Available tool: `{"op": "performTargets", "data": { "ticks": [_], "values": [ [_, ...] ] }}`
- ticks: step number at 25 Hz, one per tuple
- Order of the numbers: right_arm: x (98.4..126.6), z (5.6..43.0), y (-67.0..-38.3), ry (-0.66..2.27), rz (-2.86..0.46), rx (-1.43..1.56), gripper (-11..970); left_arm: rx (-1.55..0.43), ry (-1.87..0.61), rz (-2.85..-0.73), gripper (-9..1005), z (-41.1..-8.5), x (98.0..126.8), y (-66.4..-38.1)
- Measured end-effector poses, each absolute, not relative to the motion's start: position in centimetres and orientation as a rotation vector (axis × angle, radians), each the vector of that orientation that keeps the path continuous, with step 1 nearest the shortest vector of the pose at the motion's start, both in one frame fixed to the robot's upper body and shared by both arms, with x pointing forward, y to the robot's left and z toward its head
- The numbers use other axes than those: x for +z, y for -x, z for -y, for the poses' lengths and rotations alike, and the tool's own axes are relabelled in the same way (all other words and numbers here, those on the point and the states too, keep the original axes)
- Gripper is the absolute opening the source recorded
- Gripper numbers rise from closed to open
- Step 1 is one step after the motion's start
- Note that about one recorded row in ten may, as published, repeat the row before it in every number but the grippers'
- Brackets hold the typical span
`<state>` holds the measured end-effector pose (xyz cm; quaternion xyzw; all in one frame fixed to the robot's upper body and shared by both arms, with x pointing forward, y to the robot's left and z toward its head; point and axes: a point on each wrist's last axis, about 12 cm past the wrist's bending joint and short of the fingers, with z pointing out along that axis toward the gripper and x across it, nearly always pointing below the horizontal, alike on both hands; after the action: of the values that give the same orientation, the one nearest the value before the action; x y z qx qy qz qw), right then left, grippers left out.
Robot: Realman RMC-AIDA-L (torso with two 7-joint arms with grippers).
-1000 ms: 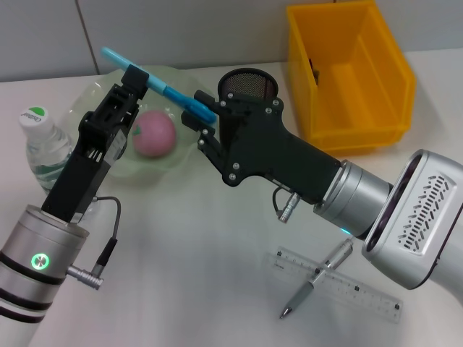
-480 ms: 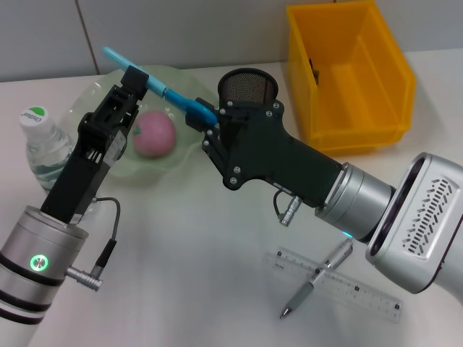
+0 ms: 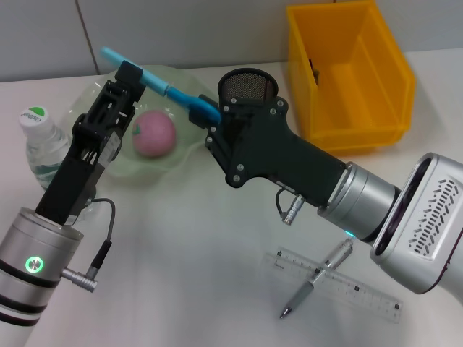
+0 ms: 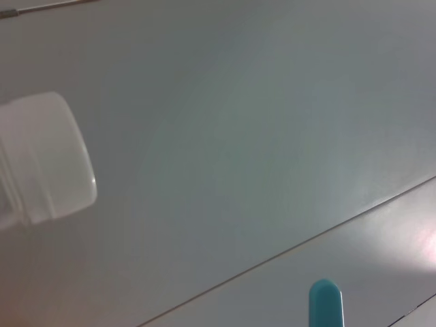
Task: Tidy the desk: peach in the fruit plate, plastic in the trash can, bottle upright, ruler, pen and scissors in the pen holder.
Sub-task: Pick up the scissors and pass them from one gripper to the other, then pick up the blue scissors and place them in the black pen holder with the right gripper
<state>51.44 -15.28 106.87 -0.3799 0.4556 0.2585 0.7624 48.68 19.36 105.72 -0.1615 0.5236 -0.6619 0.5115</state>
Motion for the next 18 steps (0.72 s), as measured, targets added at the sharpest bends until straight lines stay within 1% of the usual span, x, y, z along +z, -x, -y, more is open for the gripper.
{"op": "performTargets", "data": {
  "ticks": [2,11,18],
  "values": [
    [106.87,15.37,-51.44,0.818,-0.992,0.559,90,-1.592,0.388,-1.260,274,-19.38,105.71,-48.69],
    [106.89,15.44,-51.34,0.809,-0.991,0.559,85,-1.588,0.378,-1.255,697,-19.57,105.79,-48.75],
    [107.01,15.80,-51.12,0.764,-0.993,0.582,85,-1.599,0.362,-1.235,789,-19.83,106.03,-48.74]
  ]
}}
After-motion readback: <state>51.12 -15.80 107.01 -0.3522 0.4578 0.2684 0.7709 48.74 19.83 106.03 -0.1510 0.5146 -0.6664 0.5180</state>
